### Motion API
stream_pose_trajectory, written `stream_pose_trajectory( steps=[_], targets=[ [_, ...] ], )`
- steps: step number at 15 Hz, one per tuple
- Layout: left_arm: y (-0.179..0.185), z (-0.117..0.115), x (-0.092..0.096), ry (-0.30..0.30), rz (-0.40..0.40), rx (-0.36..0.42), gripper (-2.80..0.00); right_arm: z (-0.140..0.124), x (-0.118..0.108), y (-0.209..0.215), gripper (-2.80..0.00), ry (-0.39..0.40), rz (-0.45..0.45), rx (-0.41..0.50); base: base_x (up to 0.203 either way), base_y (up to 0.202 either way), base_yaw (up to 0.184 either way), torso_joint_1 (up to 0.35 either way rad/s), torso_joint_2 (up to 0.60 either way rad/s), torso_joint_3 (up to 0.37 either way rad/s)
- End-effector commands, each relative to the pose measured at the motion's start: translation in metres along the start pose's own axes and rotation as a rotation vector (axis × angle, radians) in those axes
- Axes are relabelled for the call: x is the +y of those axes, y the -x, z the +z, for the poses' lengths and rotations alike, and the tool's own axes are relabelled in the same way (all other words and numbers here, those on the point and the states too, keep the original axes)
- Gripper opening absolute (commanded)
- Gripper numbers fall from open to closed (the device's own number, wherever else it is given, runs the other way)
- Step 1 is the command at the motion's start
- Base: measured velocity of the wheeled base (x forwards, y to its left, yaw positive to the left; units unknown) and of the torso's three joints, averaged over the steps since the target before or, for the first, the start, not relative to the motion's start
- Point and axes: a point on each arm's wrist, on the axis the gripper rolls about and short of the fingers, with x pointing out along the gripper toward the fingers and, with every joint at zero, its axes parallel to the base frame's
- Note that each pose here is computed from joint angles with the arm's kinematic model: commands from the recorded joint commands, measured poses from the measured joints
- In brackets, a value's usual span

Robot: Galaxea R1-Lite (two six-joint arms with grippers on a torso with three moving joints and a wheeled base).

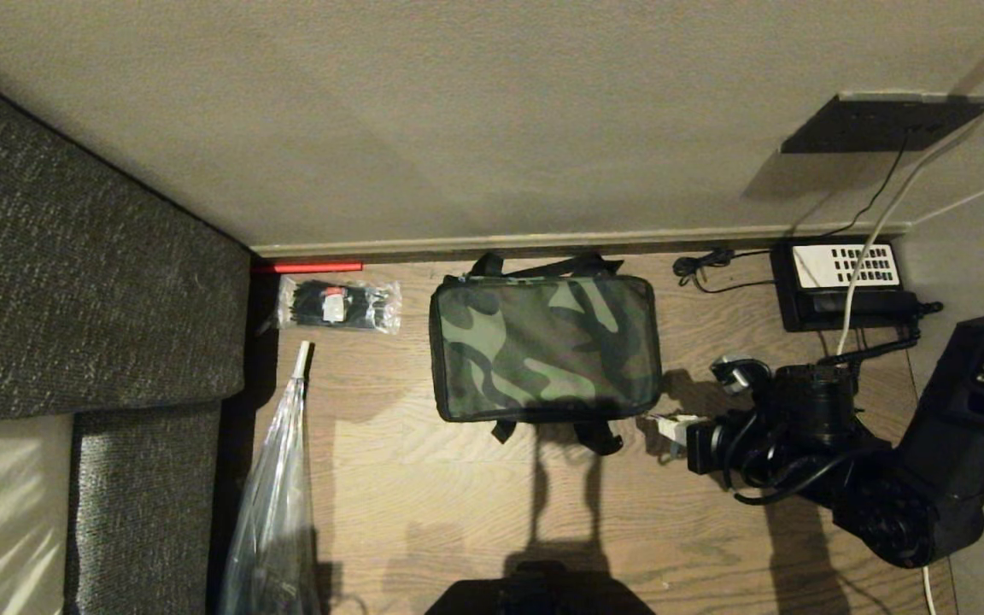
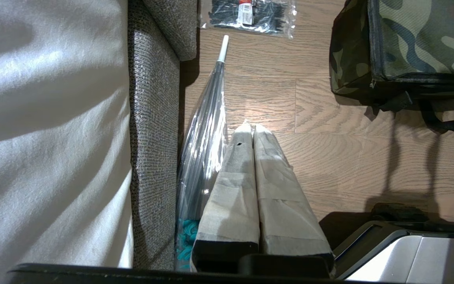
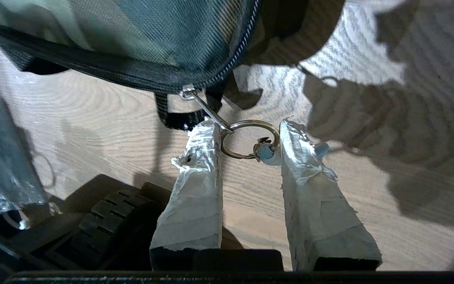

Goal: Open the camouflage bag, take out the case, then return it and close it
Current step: Open the top of the storage box

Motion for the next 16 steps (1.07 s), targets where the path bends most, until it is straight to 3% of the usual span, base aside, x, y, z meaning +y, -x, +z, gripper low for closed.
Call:
stream_pose_trajectory(
  steps=[1,16],
  targets=[
    [0.0,-0.001,0.0,0.0,0.001,0.001,-2.8,0.004,-0.003,0.003,-2.8,0.0,-0.008,-0.019,0.0,0.0,0.0,0.0,0.0,0.0],
    [0.0,-0.001,0.0,0.0,0.001,0.001,-2.8,0.008,-0.014,0.003,-2.8,-0.007,-0.037,-0.039,0.0,0.0,0.0,0.0,0.0,0.0]
  ],
)
